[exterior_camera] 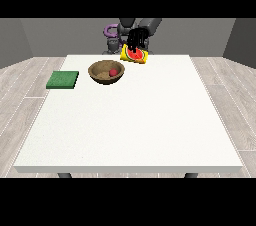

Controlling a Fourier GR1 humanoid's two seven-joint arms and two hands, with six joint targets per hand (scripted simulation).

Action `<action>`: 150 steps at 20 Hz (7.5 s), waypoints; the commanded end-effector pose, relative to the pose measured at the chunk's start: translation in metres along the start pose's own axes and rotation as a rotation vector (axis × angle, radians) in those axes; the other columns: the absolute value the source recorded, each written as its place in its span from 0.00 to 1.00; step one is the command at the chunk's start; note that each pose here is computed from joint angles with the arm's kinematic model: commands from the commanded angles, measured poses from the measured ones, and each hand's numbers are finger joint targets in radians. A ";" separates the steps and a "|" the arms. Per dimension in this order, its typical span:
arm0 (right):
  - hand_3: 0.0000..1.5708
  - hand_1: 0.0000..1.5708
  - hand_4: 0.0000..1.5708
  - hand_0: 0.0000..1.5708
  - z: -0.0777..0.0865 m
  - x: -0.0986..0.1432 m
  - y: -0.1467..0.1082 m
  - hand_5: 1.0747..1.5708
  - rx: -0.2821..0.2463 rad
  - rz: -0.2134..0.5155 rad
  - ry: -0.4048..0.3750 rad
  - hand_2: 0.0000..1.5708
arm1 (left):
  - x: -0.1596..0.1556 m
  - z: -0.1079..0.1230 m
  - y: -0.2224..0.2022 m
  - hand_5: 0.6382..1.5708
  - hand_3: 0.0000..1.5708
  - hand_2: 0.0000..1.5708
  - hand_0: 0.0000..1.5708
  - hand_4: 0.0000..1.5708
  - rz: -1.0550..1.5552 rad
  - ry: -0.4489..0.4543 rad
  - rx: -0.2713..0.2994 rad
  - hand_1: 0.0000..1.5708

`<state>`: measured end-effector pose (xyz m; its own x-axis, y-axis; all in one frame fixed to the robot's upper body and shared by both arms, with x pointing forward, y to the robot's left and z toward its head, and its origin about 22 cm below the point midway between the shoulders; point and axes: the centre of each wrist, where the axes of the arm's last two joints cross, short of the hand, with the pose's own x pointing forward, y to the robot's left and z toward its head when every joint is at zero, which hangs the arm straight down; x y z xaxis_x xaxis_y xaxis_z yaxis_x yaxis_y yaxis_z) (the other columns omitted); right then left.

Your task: Pick the cup and pour the ball into the bowl, then pick the bowl and place it on the pad

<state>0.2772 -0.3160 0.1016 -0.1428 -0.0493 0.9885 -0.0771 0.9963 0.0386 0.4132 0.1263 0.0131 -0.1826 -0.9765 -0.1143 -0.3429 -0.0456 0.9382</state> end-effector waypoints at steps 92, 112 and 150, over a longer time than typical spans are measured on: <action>1.00 1.00 0.74 1.00 -0.069 -0.119 0.061 0.80 -0.297 0.306 0.245 1.00 | -0.341 0.007 0.316 0.97 0.00 0.00 0.00 0.00 1.519 -0.086 0.459 0.00; 1.00 1.00 0.83 1.00 -0.108 -0.026 -0.012 0.90 -0.237 0.409 0.236 1.00 | -0.390 0.057 0.294 0.97 0.00 0.00 0.00 0.00 1.415 0.030 0.546 0.00; 0.82 1.00 0.74 1.00 -0.084 -0.016 -0.132 1.00 -0.286 0.302 0.247 1.00 | -0.379 0.059 0.325 0.95 0.00 0.00 0.00 0.00 1.402 -0.046 0.559 0.00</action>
<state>0.3760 -0.4480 0.1188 0.0914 0.2938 0.9515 0.2313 0.9231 -0.3073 0.3226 0.4788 0.3468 -0.6813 -0.1564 0.7151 -0.1709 0.9839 0.0523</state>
